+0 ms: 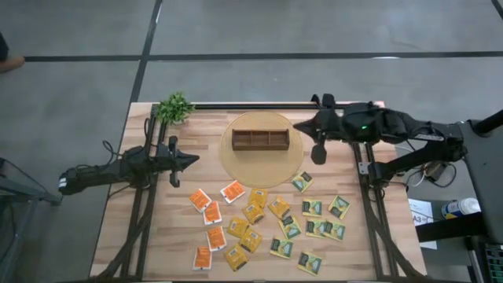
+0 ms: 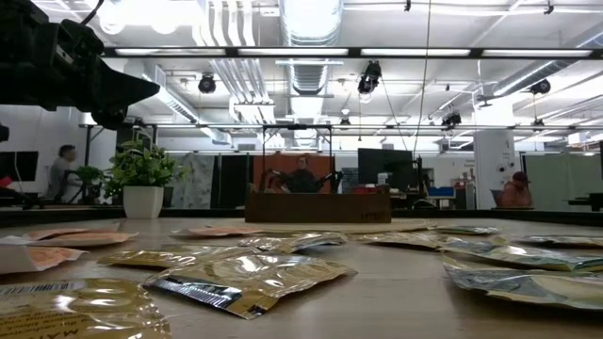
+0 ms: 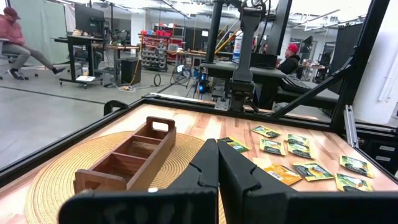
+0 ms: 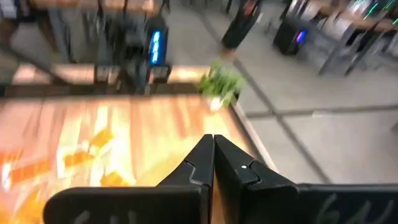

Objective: Pick & Place Tea
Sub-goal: Put the yellow tea bag into the right section of the wooden organizer

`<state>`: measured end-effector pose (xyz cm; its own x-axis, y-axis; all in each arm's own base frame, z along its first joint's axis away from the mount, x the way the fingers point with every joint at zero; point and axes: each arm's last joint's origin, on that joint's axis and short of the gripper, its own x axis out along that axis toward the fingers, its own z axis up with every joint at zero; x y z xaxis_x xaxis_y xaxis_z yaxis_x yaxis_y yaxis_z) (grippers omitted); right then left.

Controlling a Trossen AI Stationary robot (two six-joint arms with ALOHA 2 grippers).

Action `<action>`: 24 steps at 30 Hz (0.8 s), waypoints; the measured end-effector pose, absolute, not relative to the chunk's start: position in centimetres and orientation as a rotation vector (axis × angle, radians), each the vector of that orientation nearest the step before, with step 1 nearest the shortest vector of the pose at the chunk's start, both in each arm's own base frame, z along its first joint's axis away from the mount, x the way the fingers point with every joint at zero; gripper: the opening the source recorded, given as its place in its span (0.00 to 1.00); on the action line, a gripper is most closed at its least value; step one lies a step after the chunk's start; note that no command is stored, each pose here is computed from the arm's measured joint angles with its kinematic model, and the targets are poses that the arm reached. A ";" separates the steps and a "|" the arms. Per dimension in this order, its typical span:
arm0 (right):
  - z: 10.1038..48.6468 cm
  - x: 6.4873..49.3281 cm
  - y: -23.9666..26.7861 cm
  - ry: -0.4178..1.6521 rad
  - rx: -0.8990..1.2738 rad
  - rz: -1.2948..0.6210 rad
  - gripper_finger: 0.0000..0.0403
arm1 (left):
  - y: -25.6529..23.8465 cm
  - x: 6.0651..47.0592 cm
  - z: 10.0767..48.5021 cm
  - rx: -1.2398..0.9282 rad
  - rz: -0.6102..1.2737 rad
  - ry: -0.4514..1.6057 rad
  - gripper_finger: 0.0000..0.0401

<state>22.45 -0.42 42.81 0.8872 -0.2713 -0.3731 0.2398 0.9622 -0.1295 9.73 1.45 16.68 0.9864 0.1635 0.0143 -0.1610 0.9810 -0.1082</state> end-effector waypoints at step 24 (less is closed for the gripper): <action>34.6 23.4 0.2 1.134 -0.190 0.046 0.44 | 1.5 9.7 16.7 -0.107 0.163 -0.023 0.00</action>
